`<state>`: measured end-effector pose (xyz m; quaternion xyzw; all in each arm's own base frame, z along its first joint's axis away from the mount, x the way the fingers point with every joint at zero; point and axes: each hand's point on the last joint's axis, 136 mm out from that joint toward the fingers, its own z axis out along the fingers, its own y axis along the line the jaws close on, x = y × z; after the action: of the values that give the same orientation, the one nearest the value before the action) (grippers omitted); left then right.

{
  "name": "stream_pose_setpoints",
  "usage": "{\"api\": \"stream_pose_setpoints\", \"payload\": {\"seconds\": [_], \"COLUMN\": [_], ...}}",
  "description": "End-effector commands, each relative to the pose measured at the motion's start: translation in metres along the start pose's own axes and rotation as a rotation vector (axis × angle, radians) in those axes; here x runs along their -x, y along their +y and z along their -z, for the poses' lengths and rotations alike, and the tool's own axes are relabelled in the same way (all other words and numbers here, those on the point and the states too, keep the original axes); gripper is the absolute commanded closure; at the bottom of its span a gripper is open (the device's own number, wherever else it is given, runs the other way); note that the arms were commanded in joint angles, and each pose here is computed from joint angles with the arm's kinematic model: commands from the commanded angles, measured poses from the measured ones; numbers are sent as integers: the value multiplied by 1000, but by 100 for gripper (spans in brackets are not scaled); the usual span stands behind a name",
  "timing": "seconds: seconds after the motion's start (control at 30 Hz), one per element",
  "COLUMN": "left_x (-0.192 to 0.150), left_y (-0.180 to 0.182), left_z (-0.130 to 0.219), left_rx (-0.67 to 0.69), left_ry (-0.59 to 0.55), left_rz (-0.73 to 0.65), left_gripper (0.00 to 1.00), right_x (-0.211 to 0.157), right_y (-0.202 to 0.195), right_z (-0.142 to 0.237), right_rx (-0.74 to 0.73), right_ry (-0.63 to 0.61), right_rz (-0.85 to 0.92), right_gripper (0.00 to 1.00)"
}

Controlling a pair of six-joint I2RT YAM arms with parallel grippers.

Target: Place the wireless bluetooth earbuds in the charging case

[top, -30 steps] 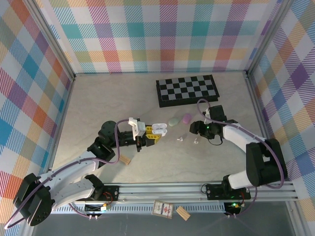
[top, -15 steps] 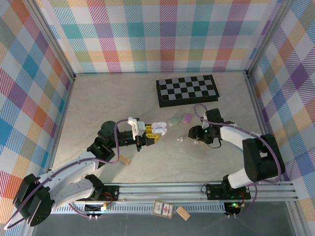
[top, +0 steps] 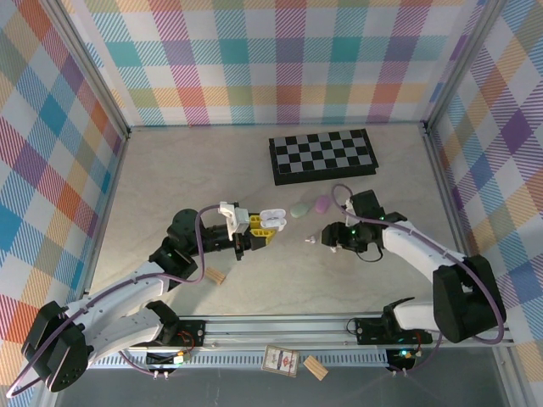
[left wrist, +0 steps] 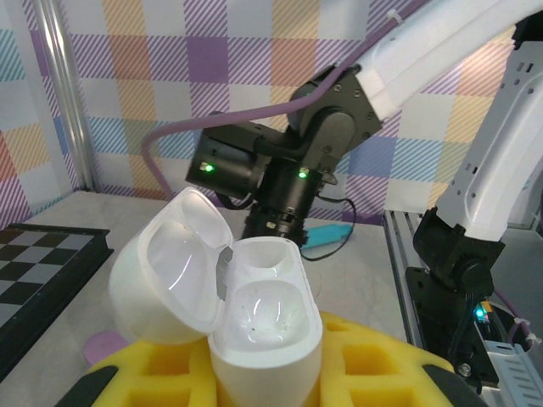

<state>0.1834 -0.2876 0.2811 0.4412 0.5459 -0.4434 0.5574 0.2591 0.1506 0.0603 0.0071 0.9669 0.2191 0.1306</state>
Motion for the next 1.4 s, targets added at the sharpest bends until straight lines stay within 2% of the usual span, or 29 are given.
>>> {"api": "stream_pose_setpoints", "payload": {"seconds": [0.0,0.23,0.63,0.77,0.97,1.17,1.37], "left_x": [15,17,16,16,18,19,17], "left_y": [-6,-6,-5,-6,-6,-8,-9], "left_z": [-1,0,-1,-2,-2,-2,2], "left_rx": [-28,-23,-24,-32,-39,-44,-33], "left_ry": [-48,-54,-53,-55,-58,-53,-47], "left_rz": [-31,-15,-35,-28,-28,-22,-25], "left_gripper": [97,97,97,97,97,97,97], "right_x": [15,8,-48,-44,-22,-14,-27], "right_y": [-4,-2,8,15,3,-3,-4], "right_z": [-12,-38,-20,-7,0,-14,-24], "right_rx": [-39,5,96,114,64,77,117], "right_ry": [9,100,166,122,35,53,81], "right_rz": [59,68,15,14,0,-31,-54], "right_gripper": [33,30,30,32,39,41,46]}}
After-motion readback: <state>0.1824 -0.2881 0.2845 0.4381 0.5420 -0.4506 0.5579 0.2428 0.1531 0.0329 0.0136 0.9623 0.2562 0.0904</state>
